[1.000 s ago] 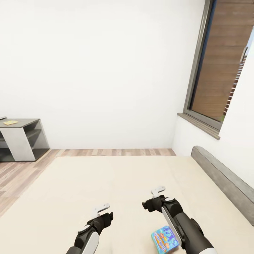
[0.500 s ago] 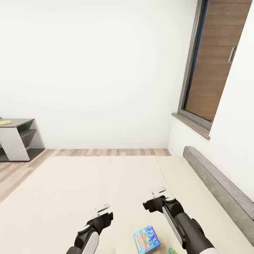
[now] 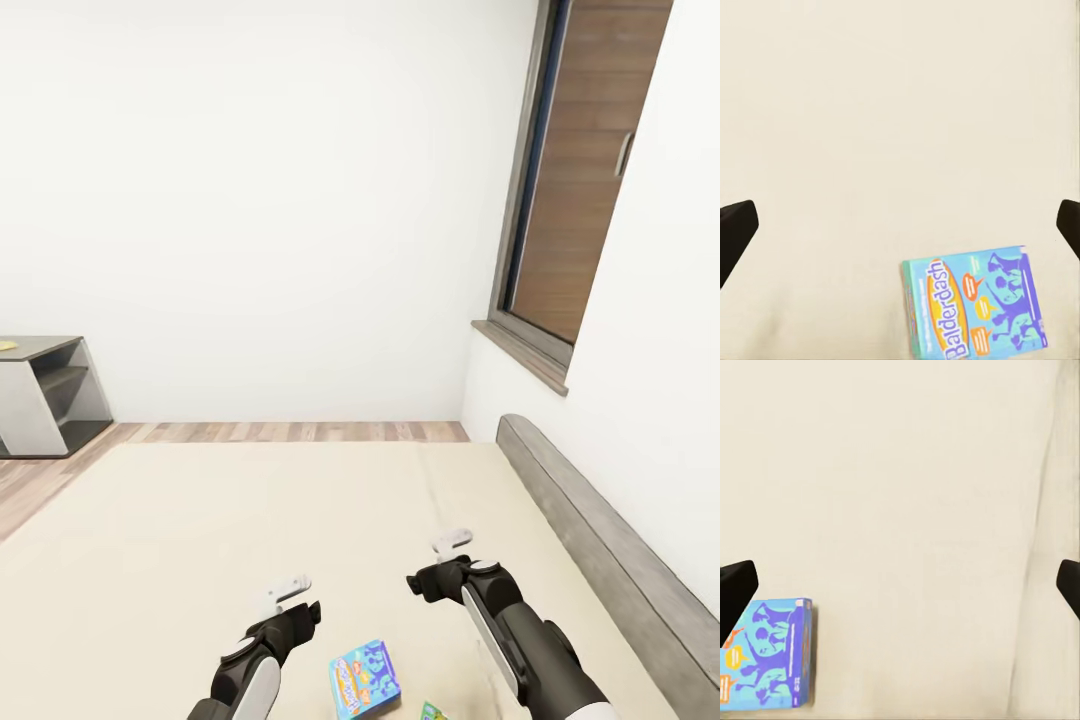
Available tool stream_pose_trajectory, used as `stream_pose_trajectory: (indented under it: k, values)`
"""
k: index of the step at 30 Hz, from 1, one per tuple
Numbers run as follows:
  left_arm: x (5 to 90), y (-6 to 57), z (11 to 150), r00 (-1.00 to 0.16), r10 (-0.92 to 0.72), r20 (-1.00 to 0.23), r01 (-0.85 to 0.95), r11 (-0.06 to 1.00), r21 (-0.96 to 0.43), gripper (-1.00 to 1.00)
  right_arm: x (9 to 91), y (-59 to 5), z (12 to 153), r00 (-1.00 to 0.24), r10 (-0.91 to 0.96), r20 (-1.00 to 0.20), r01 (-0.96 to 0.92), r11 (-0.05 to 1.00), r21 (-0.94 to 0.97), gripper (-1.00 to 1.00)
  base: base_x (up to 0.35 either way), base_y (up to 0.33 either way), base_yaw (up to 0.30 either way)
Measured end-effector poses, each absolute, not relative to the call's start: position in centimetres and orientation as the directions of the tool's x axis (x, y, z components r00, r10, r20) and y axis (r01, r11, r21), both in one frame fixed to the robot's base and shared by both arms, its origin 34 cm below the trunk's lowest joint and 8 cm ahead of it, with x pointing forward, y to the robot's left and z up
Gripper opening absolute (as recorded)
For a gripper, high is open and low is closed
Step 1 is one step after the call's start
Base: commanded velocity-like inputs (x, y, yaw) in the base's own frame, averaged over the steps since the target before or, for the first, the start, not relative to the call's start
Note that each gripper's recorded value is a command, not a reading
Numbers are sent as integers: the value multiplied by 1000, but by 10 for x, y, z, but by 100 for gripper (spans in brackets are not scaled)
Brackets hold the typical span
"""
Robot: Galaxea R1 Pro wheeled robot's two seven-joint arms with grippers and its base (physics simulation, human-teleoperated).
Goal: Put all the toys in the child's room - the three board games (two on the bed and one on the table), the two jigsaw puzzles on the table, and the tennis ball on the table - inside the toy box on the table in the child's room.
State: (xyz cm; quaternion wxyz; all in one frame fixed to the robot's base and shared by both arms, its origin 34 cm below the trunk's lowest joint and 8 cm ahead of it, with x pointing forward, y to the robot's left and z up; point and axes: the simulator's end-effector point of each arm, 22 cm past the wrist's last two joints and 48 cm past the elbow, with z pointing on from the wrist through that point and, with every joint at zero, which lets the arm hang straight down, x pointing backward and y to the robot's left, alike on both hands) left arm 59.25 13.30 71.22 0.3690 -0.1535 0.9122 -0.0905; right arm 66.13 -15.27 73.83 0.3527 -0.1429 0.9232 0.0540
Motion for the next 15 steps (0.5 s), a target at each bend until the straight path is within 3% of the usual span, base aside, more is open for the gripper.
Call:
stream_pose_trajectory:
  k: [15]
  values:
    - [593, 134, 712, -680, -347, -646, -214, 937, -278, 100, 661, -163, 736, -714, -228, -661, -295, 956, -12, 100, 0, -304, 0]
